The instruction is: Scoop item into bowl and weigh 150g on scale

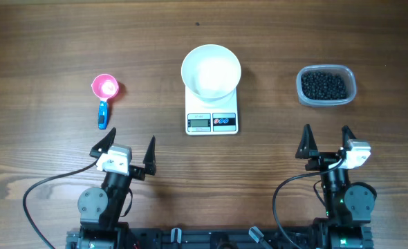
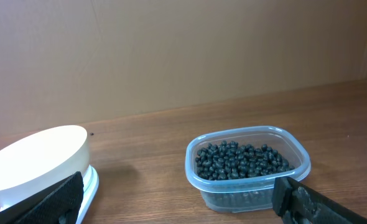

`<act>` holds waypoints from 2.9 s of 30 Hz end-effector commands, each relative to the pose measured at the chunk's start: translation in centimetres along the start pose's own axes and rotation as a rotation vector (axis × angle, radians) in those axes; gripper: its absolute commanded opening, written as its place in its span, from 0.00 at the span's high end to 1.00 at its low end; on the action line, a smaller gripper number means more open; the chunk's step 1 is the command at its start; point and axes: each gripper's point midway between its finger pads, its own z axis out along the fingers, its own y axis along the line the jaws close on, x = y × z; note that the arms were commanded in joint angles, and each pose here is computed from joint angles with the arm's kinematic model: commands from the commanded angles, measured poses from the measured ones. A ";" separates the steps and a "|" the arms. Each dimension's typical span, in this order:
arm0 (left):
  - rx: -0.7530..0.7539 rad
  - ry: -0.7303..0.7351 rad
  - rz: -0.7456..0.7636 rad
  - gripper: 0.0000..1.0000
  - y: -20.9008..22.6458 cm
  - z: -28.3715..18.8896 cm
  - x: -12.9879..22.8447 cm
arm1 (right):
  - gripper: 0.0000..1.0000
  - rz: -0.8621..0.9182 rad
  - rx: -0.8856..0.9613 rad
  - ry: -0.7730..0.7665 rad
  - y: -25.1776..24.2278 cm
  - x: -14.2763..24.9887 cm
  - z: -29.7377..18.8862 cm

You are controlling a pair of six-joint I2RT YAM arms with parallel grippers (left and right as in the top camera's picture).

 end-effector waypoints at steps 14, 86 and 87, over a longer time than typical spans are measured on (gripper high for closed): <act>-0.016 0.004 -0.014 0.00 0.3 0.0 0.4 | 0.00 -0.018 0.010 -0.011 -0.2 -0.2 0.0; 0.032 0.079 -0.055 0.00 -0.4 0.4 0.7 | 0.00 -0.106 -0.185 -0.013 4.0 -5.1 -0.2; 0.032 0.086 -0.056 0.00 -0.4 0.5 0.3 | 0.00 -0.105 -0.187 -0.001 4.1 -5.5 -0.1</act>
